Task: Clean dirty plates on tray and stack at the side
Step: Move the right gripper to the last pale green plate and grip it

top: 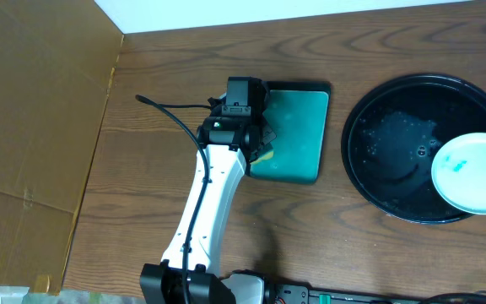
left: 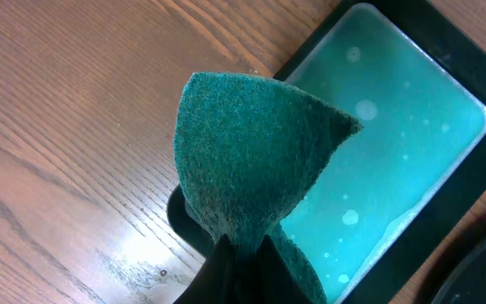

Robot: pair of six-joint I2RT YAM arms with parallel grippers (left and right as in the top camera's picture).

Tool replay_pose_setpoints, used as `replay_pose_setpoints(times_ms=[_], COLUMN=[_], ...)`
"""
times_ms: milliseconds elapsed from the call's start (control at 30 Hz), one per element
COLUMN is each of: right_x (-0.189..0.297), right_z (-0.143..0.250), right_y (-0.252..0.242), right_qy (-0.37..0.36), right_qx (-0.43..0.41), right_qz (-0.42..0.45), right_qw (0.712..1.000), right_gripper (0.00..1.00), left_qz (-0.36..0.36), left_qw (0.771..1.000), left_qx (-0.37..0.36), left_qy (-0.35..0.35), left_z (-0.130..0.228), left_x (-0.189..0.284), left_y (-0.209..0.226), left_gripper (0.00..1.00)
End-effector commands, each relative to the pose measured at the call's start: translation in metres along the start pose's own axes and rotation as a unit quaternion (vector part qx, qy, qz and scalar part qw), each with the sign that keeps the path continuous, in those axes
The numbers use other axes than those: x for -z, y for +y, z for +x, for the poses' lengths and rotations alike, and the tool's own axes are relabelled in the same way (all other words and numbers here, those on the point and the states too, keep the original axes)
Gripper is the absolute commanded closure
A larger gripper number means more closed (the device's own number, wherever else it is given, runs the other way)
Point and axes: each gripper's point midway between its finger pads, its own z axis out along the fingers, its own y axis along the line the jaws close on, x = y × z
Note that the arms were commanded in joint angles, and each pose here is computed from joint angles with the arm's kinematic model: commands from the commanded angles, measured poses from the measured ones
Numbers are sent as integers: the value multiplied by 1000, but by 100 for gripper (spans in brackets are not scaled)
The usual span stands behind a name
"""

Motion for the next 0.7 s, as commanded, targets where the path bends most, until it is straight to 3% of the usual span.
replay_pose_setpoints(times_ms=[0,133,667], right_x=[-10,-24,-107], right_z=[50,83,163], right_y=[9,-17,-27], right_qy=[90,108,184], right_qx=[36,-5,6], right_qz=[20,131,110], right_qw=[995,986,977], right_gripper=[1,1,1], left_qz=[-7,-9,-9], left_qw=[1000,1000,1000], left_qx=[2,0,1], left_qy=[3,7,7], left_z=[3,6,6], left_x=[-3,-4,-4], left_y=[4,5,5], left_gripper=[93,93,93])
